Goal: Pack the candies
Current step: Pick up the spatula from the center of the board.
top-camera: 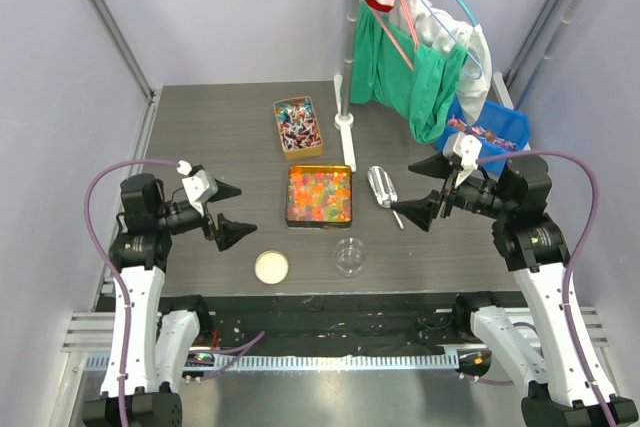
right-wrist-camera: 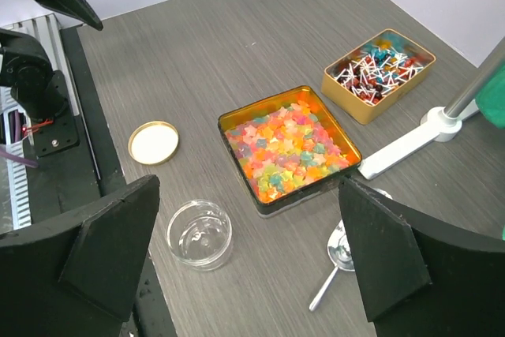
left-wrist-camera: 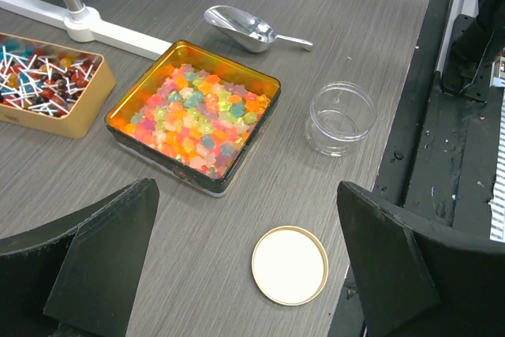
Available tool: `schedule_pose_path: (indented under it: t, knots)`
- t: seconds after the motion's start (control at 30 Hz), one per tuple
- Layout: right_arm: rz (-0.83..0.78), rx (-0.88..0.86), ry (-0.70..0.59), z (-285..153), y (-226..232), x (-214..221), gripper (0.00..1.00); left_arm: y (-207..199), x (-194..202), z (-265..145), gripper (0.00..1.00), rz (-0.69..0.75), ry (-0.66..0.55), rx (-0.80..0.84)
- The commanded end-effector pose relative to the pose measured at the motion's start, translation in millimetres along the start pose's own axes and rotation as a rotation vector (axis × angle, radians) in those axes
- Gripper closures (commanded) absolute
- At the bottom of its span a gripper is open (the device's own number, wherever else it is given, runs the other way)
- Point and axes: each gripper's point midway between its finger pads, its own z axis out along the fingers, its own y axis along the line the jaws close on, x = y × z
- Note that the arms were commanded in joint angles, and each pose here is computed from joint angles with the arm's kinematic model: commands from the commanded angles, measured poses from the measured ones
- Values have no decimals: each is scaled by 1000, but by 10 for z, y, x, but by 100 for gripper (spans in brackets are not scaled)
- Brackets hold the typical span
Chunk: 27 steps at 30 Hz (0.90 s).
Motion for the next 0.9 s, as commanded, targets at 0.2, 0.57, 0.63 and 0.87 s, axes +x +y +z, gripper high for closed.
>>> schedule_pose_path:
  t: [0.2,0.57,0.63,0.87]
  knots:
    - [-46,21,-33,-7,-39,-109,0,19,-139,-37,0,48,-21,-12]
    - [2,296,15,39,-686,22,0,565,-93,-55,0,-69,17,-252]
    - [12,314,25,65,-748,44,0,648,-68,-47,0,-106,28,-274]
    - [140,392,192,359,-1104,335,4,858,35,-45,0,-191,59,-344]
